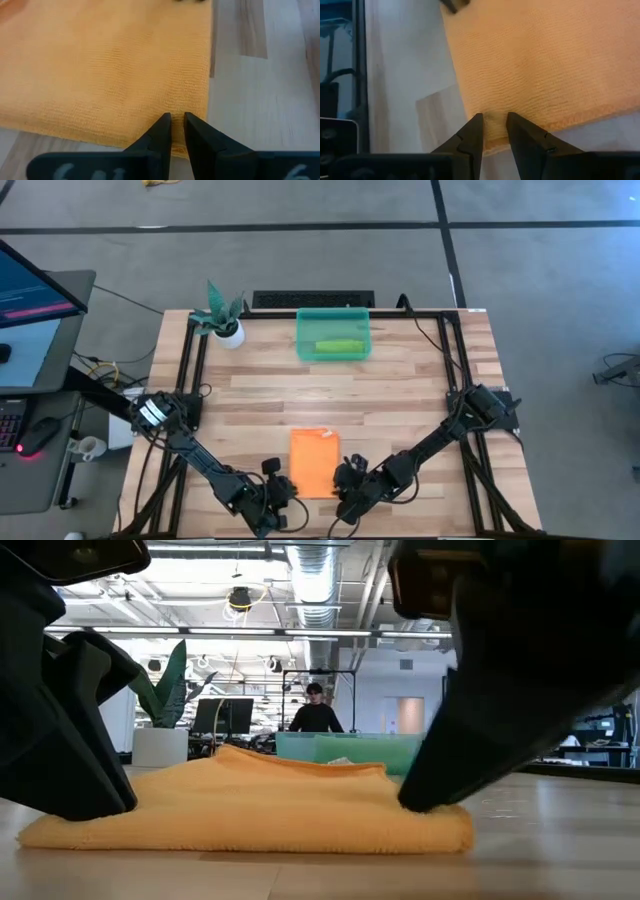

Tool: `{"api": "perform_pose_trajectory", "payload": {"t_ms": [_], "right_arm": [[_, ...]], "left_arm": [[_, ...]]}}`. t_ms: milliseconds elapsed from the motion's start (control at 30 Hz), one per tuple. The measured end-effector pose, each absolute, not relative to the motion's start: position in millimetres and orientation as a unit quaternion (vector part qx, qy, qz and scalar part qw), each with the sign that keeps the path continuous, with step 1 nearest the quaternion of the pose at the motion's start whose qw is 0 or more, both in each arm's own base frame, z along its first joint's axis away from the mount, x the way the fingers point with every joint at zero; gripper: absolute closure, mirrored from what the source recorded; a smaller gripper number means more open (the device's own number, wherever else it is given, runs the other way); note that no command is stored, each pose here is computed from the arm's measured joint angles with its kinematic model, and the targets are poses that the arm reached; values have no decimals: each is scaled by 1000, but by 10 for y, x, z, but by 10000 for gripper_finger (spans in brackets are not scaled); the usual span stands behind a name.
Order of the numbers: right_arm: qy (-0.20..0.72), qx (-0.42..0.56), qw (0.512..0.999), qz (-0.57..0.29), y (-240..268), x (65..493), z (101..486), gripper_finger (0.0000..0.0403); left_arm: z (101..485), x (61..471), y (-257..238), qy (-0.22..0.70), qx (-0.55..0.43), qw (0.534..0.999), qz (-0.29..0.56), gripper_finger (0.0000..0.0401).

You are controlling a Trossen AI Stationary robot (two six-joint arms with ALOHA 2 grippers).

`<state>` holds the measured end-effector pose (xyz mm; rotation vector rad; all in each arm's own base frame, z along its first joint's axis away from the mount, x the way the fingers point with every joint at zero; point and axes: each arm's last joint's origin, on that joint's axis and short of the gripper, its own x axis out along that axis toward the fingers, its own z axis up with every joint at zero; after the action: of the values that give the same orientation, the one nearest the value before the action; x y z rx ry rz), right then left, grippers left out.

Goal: Roll towel into tight, uniform cylinder
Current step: Roll the orange microfiber towel

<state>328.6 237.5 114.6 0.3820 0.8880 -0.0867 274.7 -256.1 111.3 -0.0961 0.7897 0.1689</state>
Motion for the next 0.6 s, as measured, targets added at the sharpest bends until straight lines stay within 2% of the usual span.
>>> {"api": "perform_pose_trajectory", "payload": {"t_ms": [233, 433, 600], "right_arm": [[437, 191, 878, -32, 2389, 3304, 1093, 286], [437, 154, 886, -10, 2384, 3240, 1261, 286], [444, 134, 886, -4, 2355, 3147, 1474, 286]], "left_arm": [[1112, 2747, -2560, 387, -30, 919, 75, 330], [1142, 2766, -2563, 397, -22, 915, 65, 300], [1403, 2799, -2594, 433, 28, 897, 83, 296]]}}
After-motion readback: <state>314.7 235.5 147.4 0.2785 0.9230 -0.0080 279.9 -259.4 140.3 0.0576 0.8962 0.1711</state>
